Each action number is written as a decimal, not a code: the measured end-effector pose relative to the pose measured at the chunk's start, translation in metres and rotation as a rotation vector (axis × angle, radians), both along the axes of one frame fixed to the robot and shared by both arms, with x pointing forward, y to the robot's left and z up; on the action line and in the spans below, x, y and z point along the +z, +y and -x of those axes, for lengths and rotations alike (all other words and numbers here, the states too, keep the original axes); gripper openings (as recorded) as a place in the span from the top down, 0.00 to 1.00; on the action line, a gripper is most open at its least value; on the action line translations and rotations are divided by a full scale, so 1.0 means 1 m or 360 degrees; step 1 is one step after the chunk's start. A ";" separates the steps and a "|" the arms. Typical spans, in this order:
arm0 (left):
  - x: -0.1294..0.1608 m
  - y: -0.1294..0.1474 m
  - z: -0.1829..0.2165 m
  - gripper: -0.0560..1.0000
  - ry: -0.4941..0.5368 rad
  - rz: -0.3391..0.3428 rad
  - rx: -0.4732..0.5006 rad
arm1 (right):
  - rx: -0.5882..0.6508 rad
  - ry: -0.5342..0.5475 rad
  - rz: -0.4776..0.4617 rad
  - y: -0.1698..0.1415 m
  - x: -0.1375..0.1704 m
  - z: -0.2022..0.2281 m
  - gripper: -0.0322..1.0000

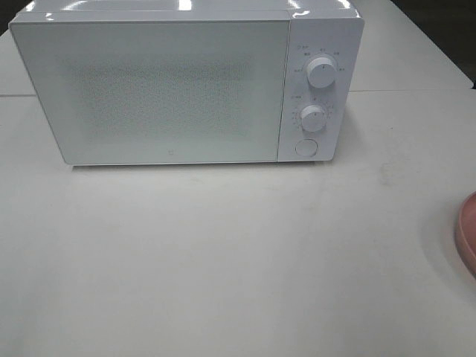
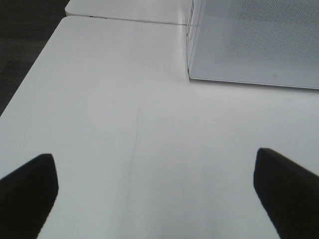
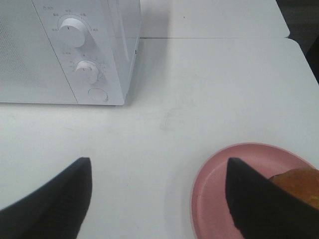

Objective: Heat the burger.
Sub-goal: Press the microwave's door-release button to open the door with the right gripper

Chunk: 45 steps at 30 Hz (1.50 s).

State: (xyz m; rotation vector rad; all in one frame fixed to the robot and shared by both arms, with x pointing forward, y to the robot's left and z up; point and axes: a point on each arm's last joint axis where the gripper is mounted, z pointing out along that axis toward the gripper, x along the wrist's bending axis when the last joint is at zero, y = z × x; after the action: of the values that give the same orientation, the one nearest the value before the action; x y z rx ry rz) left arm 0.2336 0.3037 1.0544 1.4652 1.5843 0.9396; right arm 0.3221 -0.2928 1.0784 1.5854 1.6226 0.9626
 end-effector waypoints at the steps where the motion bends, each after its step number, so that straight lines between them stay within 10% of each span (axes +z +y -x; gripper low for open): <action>1: 0.000 0.000 0.000 0.01 0.0000 0.0000 0.0000 | 0.0000 0.0000 0.0000 0.000 0.000 0.000 0.27; 23: 0.000 0.000 0.000 0.01 0.0000 0.0000 0.0000 | 0.0068 0.0054 0.0010 0.016 -0.020 -0.079 0.27; 45: 0.000 0.000 0.000 0.01 0.0000 0.0000 0.0000 | 0.0177 -0.0263 -0.0020 0.027 -0.086 -0.114 0.27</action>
State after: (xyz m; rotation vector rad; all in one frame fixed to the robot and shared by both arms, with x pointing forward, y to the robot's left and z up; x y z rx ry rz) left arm 0.2336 0.3037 1.0544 1.4652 1.5843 0.9396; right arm 0.4357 -0.2657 0.9928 1.3960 1.6049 1.1328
